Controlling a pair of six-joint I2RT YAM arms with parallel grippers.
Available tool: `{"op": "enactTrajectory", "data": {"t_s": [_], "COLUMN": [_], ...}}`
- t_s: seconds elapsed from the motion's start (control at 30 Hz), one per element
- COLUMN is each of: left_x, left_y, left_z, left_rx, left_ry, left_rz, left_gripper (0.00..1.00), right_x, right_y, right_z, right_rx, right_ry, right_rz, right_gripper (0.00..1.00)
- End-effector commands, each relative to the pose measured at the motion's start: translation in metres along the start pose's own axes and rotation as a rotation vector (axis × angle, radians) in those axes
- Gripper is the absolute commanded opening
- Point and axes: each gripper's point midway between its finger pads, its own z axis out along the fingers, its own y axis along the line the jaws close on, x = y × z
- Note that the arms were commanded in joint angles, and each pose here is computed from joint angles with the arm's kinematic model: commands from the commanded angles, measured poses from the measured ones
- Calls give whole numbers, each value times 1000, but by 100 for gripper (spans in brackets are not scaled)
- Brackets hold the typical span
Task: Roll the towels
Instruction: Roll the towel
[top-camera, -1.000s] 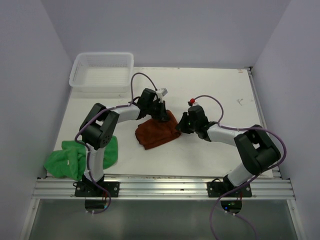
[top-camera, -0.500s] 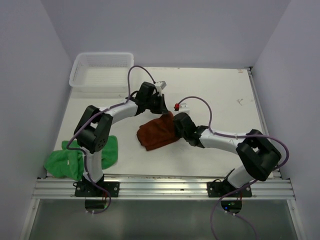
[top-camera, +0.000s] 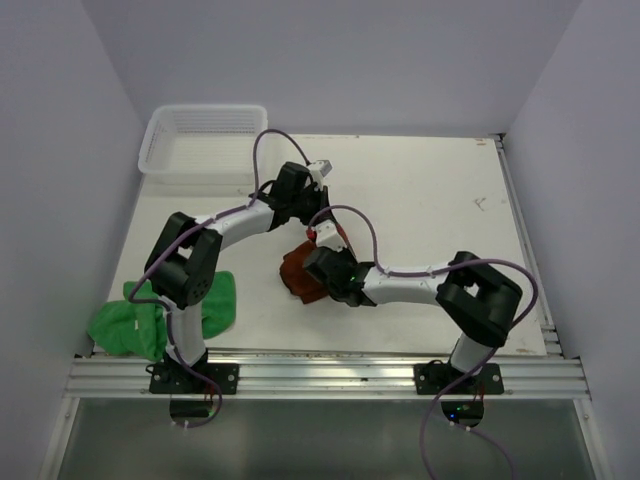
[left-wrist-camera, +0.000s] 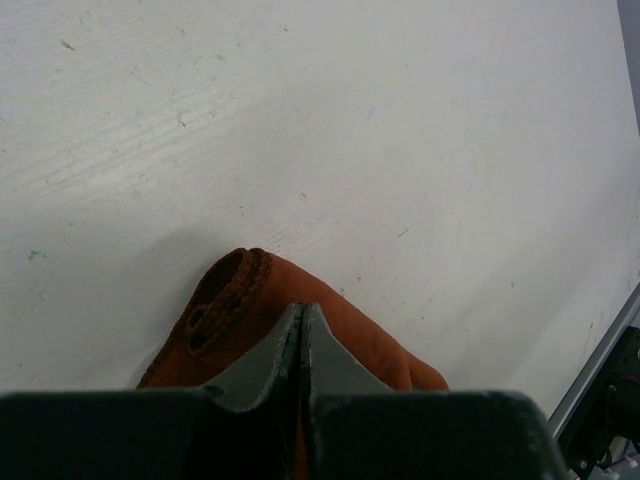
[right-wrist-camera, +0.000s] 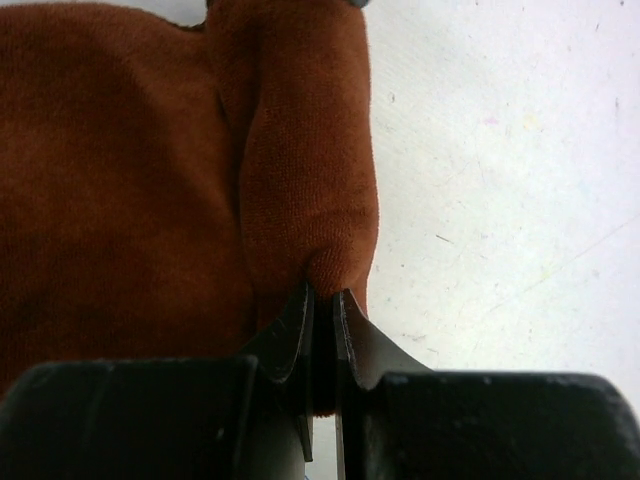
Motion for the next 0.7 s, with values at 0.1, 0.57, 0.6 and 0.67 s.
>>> {"op": "enactTrajectory", "data": {"t_s": [0.1,0.57,0.6,0.67], "left_x": [-19,24,26,35], "left_y": [-14,-26,-28,-28], "left_z": [-16,-5,-5,-2], "left_rx": [41,118,123,122], "left_ry": [-53,7,9,26], "left_rz": [20,36,39,41], "left_gripper": [5,5,5,5], "right_x": [-8,4,4,6], "right_y": [10,38,38,40], "right_z": [-6,1,1,2], "right_rx": [146,176,177,176], "right_ry": [-43,-15,-14,-11], "right_rz": [-243,-414,-417,-417], "right_gripper": [0,0,0,0]}}
